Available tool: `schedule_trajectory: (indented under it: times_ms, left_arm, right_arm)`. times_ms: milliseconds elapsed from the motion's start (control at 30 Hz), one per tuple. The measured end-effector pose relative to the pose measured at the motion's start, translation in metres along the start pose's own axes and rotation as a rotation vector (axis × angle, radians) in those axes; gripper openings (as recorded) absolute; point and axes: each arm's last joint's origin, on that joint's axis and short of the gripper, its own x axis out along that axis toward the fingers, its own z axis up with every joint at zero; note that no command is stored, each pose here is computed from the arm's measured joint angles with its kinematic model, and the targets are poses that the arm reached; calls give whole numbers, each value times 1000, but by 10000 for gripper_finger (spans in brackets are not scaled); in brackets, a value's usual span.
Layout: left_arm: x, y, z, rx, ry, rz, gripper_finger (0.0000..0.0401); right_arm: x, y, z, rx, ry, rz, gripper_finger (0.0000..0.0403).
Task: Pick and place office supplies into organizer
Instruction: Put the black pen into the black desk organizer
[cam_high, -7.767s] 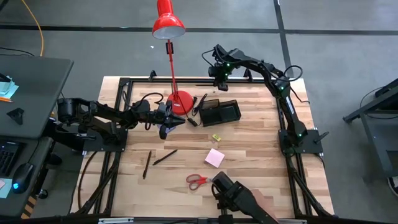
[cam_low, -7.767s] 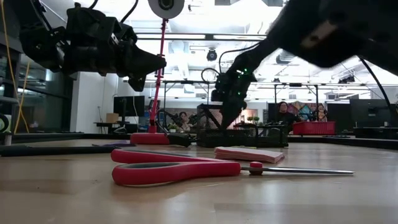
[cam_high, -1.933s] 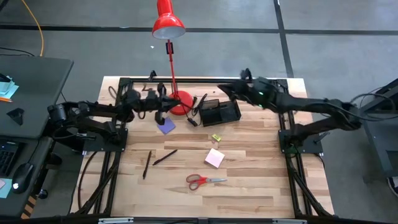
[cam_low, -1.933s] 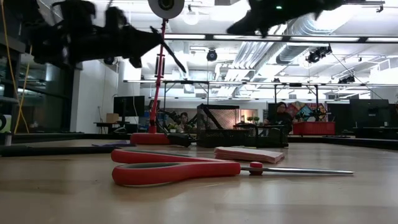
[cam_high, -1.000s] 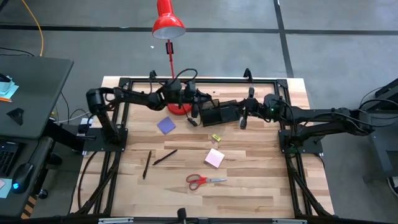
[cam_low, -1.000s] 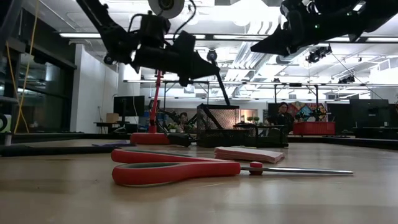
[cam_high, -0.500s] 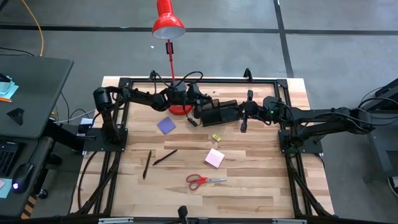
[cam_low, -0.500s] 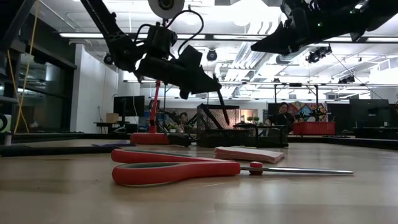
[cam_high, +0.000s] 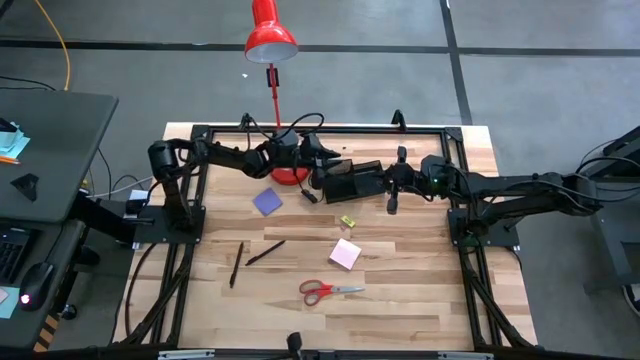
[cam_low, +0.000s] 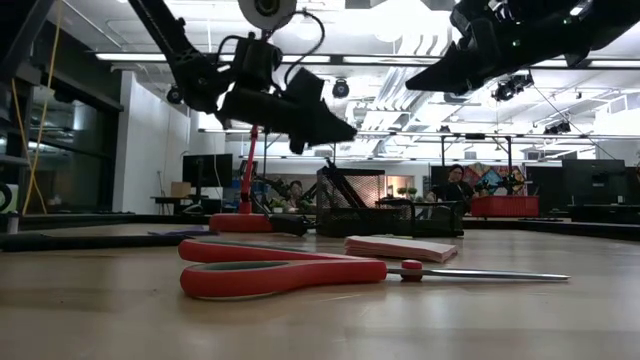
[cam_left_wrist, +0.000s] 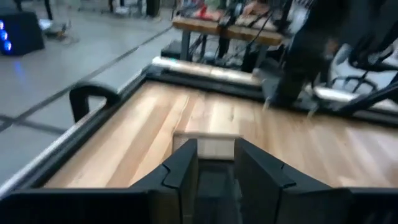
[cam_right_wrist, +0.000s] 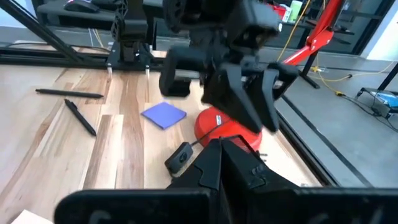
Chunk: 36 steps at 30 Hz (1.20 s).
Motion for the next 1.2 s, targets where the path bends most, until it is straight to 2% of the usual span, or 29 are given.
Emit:
schedule_trajectory:
  times_ms: [133, 233, 433, 567, 700, 867, 933, 1067, 1200]
  left_arm:
    - [-3, -9, 12, -42, -39, -82, 86]
    - [-6, -26, 6, -48, -27, -128, 73]
    - [-14, -68, -5, -7, -42, -184, 44]
    - [-17, -102, -18, 9, -17, -115, 34]
    - [-21, -136, -30, 86, 24, -17, 35]
    - [-27, -170, -37, 43, 47, -33, 47]
    - [-31, -184, -41, 25, 55, 21, 50]
    - [-42, -208, -48, 89, 55, 170, 51]
    - [-55, -232, -57, 78, 61, 241, 51]
  right_arm:
    - [0, 2, 0, 25, -10, 67, 0]
    - [0, 4, 0, 72, -12, 126, 0]
    - [-1, 8, -7, 52, 51, 259, 0]
    - [6, 10, -11, 53, 63, 284, 0]
    - [17, 12, -20, 13, 105, 282, 0]
    - [32, 14, -33, 4, 149, 290, 0]
    - [36, 15, -37, -10, 166, 295, 0]
    - [40, 16, -41, -30, 168, 306, 0]
    - [40, 16, -41, -29, 168, 313, 0]
